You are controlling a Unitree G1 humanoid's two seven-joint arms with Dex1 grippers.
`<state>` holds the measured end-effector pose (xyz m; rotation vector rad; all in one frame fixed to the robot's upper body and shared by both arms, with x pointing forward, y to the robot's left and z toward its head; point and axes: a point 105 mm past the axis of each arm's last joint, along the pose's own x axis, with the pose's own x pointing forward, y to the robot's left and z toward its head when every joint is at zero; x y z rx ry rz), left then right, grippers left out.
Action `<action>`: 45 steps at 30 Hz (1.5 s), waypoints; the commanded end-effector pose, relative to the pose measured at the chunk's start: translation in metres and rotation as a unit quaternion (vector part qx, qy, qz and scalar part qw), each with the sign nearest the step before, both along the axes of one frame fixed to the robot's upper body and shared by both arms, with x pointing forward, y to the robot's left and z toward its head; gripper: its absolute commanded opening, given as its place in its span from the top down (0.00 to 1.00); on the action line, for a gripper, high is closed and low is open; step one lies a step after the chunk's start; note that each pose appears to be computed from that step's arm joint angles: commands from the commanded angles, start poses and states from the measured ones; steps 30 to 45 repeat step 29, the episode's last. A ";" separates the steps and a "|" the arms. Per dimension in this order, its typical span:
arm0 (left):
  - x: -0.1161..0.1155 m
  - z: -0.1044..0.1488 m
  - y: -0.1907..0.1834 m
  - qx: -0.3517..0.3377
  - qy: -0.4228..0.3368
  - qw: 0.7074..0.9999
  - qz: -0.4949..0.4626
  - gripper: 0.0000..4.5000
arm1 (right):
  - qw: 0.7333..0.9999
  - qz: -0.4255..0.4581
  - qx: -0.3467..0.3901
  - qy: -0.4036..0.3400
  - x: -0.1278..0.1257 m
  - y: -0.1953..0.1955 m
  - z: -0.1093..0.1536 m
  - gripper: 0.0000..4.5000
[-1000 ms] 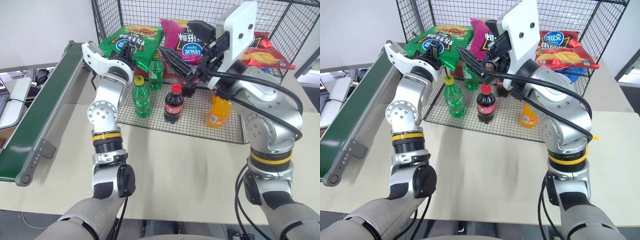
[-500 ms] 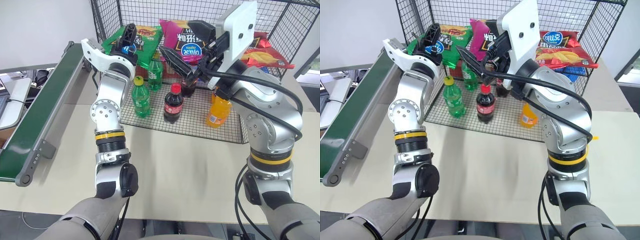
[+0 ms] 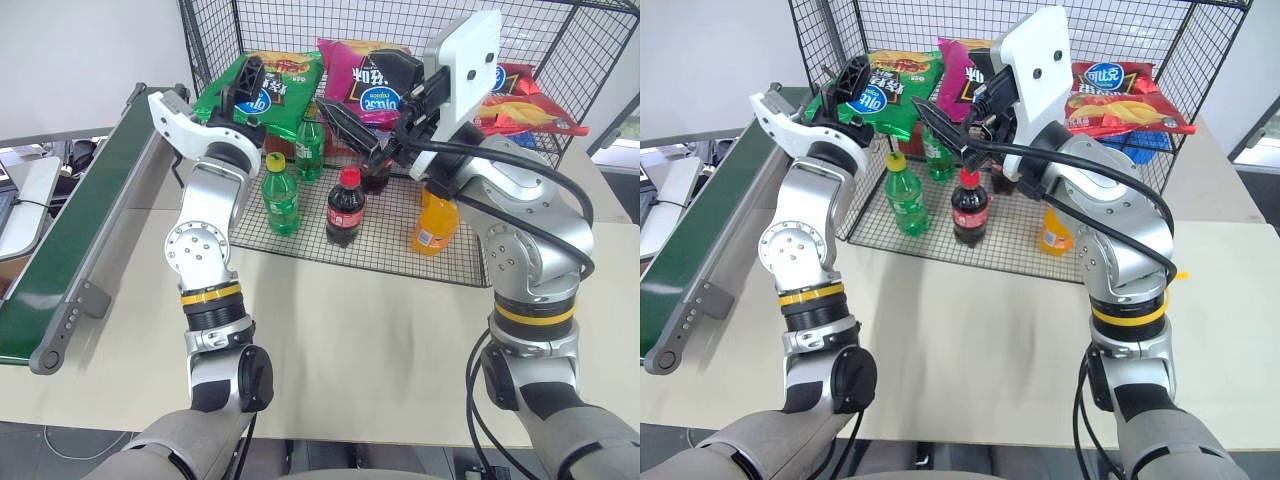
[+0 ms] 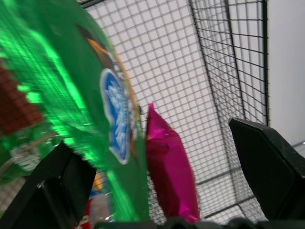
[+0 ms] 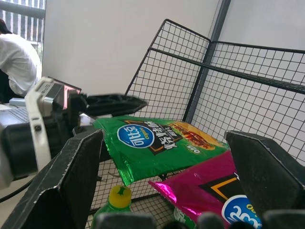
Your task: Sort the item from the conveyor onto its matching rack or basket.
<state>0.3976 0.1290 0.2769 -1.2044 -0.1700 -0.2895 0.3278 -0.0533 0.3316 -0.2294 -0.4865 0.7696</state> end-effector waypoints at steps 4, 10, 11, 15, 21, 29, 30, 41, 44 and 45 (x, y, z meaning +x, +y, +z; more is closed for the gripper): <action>-0.020 0.010 0.006 0.027 -0.019 0.999 -0.007 0.01 | 0.999 0.018 0.005 -0.039 -0.009 0.005 0.017 0.00; -0.042 0.019 0.019 0.211 -0.059 0.975 -0.036 0.01 | 0.999 0.022 -0.005 -0.032 -0.009 0.001 0.012 0.00; -0.044 0.020 0.022 0.240 -0.063 0.968 -0.039 0.01 | 0.999 0.022 -0.008 -0.031 -0.009 0.000 0.011 0.00; -0.067 0.016 0.034 0.344 -0.084 0.930 -0.102 0.01 | 0.999 0.025 -0.019 -0.022 -0.010 -0.008 0.005 0.00; -0.095 0.019 0.064 0.555 -0.117 0.818 -0.097 0.01 | 0.998 0.027 -0.047 -0.018 -0.016 -0.027 -0.003 0.00; -0.102 0.042 0.092 0.650 -0.172 0.740 -0.013 0.01 | 0.999 0.010 -0.035 -0.032 -0.020 -0.046 0.005 0.00; -0.102 0.042 0.092 0.650 -0.172 0.740 -0.013 0.01 | 0.999 0.010 -0.035 -0.032 -0.020 -0.046 0.005 0.00; -0.102 0.042 0.092 0.650 -0.172 0.740 -0.013 0.01 | 0.999 0.010 -0.035 -0.032 -0.020 -0.046 0.005 0.00; -0.102 0.042 0.092 0.650 -0.172 0.740 -0.013 0.01 | 0.999 0.010 -0.035 -0.032 -0.020 -0.046 0.005 0.00; -0.102 0.042 0.092 0.650 -0.172 0.740 -0.013 0.01 | 0.999 0.010 -0.035 -0.032 -0.020 -0.046 0.005 0.00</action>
